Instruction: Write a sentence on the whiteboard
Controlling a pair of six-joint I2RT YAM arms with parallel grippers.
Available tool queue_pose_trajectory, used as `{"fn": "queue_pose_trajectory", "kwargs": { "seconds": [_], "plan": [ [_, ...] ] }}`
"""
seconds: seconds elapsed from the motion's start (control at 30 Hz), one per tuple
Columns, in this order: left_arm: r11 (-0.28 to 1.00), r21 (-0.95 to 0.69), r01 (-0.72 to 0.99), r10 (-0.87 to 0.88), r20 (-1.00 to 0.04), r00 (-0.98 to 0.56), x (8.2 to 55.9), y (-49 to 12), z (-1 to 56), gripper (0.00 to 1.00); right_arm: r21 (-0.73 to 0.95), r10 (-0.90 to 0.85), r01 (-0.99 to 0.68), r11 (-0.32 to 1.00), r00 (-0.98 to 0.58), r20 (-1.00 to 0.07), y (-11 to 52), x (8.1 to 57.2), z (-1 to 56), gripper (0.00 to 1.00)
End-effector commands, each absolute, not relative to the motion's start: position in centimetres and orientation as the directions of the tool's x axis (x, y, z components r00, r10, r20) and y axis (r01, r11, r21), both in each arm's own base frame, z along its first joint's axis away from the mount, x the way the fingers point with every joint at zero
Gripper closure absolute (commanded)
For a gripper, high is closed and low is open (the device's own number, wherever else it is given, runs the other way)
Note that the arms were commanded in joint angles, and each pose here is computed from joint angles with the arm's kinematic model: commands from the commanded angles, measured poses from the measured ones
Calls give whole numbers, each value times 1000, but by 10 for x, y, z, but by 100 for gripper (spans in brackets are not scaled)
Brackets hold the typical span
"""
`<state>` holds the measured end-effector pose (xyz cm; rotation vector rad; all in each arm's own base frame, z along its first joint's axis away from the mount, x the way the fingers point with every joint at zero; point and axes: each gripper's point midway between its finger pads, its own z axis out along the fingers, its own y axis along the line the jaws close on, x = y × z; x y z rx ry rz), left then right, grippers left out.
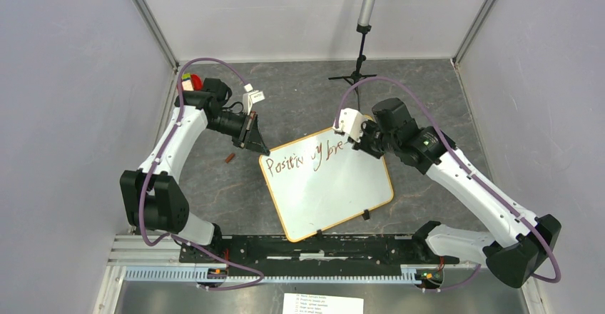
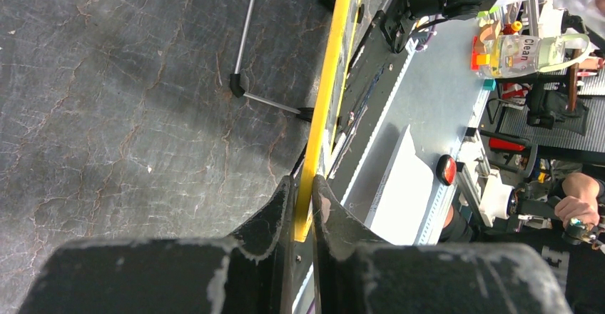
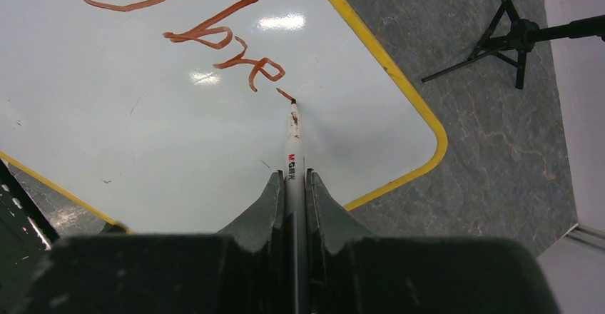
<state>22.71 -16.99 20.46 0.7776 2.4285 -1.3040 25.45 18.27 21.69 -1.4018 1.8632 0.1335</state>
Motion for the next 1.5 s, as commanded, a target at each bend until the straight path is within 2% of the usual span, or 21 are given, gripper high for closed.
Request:
{"fn": "queue_pose_trajectory", "kwargs": {
  "seconds": [0.0,0.43,1.07,1.47],
  "plan": [
    [462,-680,569,323,-468,-823,231,-171,205,98,-408,-749,-812,418,-54,-660,182,267,240,100],
    [465,-679,568,325,-466,-823,229,-170,204,98,-365,-701,-837,408,-31,-712,199,265,242,100],
    [465,-682,565,324,-463,-825,231,-171,203,97,-318,-747,-878,357,-65,-661,187,241,209,100],
    [465,-681,566,326,-463,-824,231,-171,204,98,-370,-762,-848,378,-58,-645,178,248,224,100]
  ]
}}
